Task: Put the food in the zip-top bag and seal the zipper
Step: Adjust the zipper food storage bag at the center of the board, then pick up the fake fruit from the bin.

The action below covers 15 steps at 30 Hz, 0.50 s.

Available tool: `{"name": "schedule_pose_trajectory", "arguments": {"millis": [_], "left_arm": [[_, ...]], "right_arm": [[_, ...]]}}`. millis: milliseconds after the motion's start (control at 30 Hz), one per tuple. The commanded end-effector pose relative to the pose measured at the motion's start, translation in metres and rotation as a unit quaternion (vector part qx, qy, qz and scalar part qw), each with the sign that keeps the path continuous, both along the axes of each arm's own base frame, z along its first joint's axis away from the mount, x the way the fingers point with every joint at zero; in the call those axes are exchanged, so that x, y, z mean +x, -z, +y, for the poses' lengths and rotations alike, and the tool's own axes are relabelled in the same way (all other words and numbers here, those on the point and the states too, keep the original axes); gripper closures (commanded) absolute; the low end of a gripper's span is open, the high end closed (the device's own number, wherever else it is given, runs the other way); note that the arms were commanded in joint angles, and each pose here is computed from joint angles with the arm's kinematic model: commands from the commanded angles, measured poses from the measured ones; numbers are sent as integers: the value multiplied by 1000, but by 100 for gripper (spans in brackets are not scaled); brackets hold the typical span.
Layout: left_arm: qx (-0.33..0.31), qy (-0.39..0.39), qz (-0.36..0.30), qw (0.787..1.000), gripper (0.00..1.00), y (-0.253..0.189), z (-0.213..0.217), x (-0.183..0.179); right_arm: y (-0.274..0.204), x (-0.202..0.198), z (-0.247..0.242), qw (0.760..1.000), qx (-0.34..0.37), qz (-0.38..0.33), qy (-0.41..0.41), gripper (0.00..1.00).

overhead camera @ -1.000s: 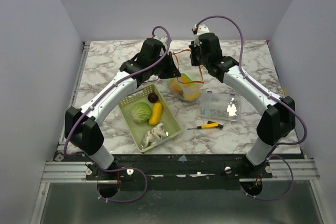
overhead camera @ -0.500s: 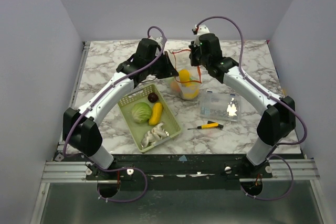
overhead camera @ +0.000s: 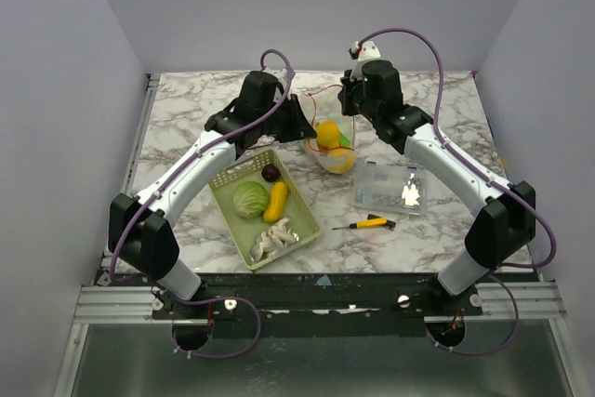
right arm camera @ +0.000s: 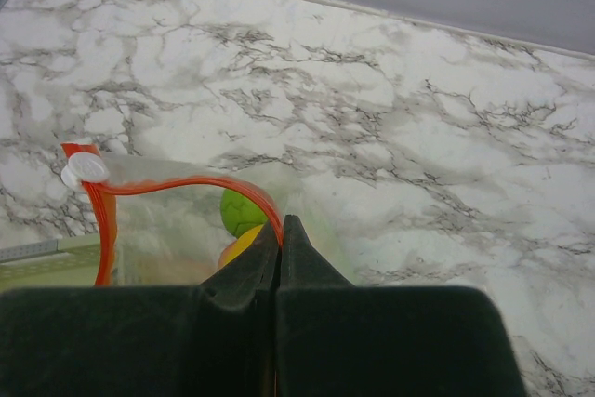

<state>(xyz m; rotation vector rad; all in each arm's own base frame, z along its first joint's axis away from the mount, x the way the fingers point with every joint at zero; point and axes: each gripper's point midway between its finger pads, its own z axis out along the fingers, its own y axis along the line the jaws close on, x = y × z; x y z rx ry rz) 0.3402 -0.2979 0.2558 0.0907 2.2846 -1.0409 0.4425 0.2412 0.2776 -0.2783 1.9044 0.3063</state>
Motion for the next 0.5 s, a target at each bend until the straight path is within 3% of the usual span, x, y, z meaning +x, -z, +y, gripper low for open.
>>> {"name": "schedule_pose_trajectory", "arguments": {"millis": [0, 233, 467], "left_arm": [[-13, 13, -23, 1000, 70, -15, -1, -3], [-3, 6, -57, 998, 33, -29, 15, -15], [39, -21, -104, 994, 15, -28, 57, -48]], "right_arm": [[-12, 1, 5, 1000, 18, -17, -5, 99], [-10, 0, 6, 1000, 19, -14, -8, 99], [-11, -2, 6, 1000, 22, -17, -12, 100]]}}
